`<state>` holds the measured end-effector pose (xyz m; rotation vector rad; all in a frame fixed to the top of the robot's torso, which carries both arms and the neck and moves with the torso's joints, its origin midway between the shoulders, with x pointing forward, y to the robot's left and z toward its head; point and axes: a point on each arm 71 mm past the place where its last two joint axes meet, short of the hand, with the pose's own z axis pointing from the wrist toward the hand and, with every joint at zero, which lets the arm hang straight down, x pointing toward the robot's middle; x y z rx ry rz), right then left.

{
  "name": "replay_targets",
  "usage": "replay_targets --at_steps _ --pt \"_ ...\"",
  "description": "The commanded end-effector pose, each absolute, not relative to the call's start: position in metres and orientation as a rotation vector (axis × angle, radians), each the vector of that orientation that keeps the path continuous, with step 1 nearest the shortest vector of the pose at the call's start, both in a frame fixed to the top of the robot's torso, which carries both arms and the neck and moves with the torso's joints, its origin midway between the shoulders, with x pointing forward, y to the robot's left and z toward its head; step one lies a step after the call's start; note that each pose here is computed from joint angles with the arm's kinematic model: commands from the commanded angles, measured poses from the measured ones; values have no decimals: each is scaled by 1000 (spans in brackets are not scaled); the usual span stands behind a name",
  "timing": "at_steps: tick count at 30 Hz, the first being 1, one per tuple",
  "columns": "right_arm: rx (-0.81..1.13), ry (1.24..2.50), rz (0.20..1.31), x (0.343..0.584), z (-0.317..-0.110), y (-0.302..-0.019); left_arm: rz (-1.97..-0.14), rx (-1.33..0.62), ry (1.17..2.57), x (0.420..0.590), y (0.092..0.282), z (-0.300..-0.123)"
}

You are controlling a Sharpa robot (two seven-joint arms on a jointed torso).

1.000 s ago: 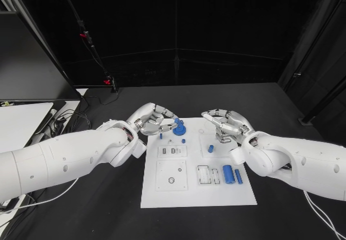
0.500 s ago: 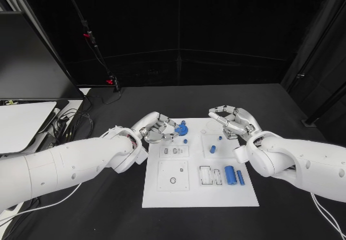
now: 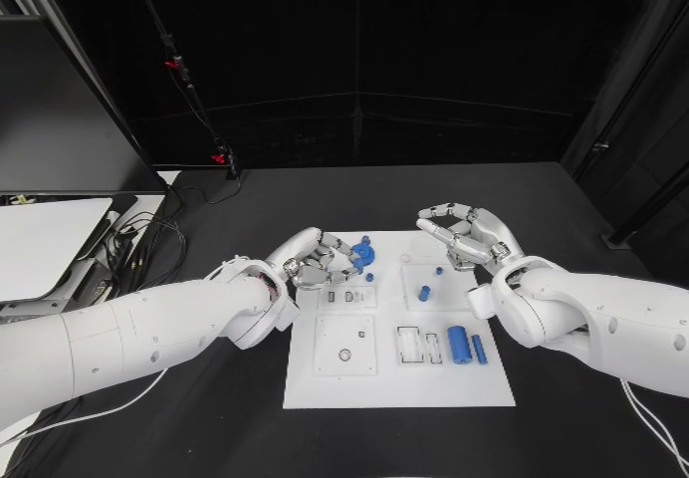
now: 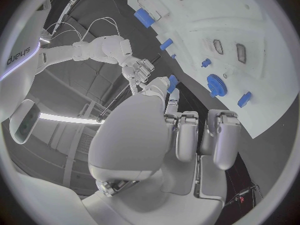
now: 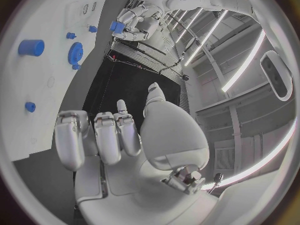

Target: Assemble the parts on the task board

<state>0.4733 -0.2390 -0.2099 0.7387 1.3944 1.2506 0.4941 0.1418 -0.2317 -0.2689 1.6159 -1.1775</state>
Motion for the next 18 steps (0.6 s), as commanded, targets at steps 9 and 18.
replay_targets --at_steps 9,18 --pt "712 1358 1242 474 -207 -238 -1125 -222 1608 491 138 -240" --pt "711 1344 1240 474 -206 -239 -1092 -94 1590 488 130 -244"
